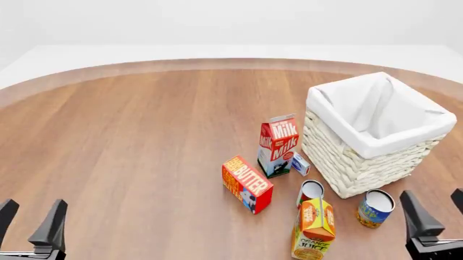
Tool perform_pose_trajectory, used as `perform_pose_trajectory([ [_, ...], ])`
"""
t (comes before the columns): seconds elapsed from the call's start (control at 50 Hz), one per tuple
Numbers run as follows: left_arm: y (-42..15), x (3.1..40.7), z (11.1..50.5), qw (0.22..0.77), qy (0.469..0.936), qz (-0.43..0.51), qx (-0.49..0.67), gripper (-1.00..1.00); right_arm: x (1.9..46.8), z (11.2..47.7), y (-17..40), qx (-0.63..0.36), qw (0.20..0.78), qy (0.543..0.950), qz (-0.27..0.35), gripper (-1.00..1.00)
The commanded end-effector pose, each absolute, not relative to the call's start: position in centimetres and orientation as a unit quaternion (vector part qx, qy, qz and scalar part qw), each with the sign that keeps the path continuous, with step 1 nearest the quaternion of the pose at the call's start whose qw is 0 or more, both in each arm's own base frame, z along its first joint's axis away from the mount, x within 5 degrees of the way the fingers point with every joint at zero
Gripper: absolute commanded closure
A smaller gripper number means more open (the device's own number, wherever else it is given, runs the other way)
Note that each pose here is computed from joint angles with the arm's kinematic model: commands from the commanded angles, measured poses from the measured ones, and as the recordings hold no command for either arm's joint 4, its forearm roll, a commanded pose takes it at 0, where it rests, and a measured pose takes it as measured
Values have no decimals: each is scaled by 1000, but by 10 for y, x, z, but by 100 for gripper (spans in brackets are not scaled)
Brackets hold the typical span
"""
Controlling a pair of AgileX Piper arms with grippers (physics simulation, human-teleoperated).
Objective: Pick up the alphabet soup, and put it in the basket.
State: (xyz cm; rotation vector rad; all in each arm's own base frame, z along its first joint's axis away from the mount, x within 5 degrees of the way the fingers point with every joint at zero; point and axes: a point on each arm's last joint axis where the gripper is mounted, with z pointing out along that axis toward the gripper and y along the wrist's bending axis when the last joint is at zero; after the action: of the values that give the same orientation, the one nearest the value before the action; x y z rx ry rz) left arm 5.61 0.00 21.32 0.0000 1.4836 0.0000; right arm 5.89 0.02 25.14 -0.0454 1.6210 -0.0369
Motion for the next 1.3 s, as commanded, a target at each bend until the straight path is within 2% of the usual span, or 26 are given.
perform_pose_trajectory([
  [0.02, 0, 56, 213, 737, 676, 0, 0, -100, 64, 249, 0, -20, 674, 738, -20, -100],
  [1.3, 0, 56, 213, 737, 676, 0, 0, -100, 100, 185, -9, 32, 596, 802, -32, -100],
])
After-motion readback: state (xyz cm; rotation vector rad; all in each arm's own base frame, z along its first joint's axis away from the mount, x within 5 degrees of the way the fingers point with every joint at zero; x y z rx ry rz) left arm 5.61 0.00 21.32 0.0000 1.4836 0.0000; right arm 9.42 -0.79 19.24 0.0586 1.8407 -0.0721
